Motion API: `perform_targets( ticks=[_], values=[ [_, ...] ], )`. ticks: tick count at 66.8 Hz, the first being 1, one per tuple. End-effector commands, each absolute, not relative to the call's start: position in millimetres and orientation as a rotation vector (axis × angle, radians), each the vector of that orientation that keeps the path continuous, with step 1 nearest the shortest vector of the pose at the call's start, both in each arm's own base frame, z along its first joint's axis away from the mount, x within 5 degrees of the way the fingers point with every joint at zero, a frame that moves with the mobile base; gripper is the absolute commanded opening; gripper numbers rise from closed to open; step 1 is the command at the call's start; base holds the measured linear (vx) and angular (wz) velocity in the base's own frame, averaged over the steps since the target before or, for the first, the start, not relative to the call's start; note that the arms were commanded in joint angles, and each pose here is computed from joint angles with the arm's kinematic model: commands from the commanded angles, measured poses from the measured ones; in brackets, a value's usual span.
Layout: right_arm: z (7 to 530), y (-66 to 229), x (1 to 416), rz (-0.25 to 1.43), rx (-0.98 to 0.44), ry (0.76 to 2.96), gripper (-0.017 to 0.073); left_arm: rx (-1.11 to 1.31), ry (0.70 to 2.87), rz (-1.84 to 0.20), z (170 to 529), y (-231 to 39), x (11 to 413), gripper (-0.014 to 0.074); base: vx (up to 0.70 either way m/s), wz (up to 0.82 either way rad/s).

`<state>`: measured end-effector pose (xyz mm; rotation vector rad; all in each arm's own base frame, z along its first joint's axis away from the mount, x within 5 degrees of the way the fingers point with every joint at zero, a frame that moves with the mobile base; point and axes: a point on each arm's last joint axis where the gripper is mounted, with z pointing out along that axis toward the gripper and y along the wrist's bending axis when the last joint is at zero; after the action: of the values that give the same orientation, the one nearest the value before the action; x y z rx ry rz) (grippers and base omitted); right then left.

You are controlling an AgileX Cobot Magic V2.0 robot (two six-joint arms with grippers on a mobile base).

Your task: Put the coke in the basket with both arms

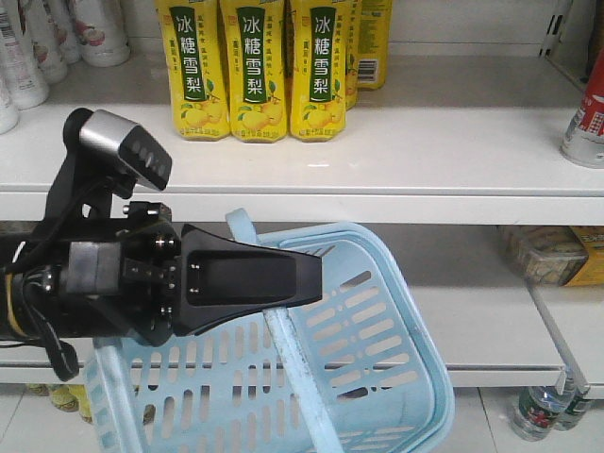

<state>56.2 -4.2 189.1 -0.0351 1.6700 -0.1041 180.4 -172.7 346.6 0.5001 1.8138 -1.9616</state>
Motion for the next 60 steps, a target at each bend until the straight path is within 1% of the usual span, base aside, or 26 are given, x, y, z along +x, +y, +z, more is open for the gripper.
perform_targets(
  ticks=[1,11,18,22,32,39,43,50,53,58,60],
  values=[
    [195,-3,56,-0.111,-0.059,1.584,-0.0005,0.636,1.598,-2.171,375,-168,160,-0.0006,0.0,0.0],
    [199,-1,56,-0.078,-0.045,1.533,-0.0005,0.636,1.598,-2.171,375,-168,160,-0.0006,0.0,0.0],
    [210,1,55,-0.013,-0.028,1.411,-0.0005,0.636,1.598,-2.171,375,-168,160,-0.0006,0.0,0.0],
    [218,3,53,0.083,0.024,1.329,-0.0005,0.636,1.598,-2.171,375,-168,160,-0.0006,0.0,0.0],
    [232,3,49,0.387,0.216,1.155,-0.0005,0.636,1.598,-2.171,375,-168,160,-0.0006,0.0,0.0],
    [239,1,45,0.551,0.321,1.041,-0.0005,0.636,1.598,-2.171,375,-168,160,-0.0006,0.0,0.0],
    [246,1,43,0.596,0.338,1.009,-0.0005,0.636,1.598,-2.171,375,-168,160,-0.0006,0.0,0.0],
    [269,4,38,0.528,0.264,1.04,0.0,0.636,1.598,-2.171,375,-168,160,-0.0006,0.0,0.0],
    [285,4,37,0.465,0.24,1.091,0.0013,0.636,1.598,-2.171,375,-168,160,-0.0006,0.0,0.0],
    [312,2,34,0.328,0.191,1.157,0.0062,0.636,1.598,-2.171,375,-168,160,-0.0006,0.0,0.0],
    [321,1,34,0.279,0.174,1.176,0.0099,0.636,1.598,-2.171,375,-168,160,-0.0006,0.0,0.0]
  ],
)
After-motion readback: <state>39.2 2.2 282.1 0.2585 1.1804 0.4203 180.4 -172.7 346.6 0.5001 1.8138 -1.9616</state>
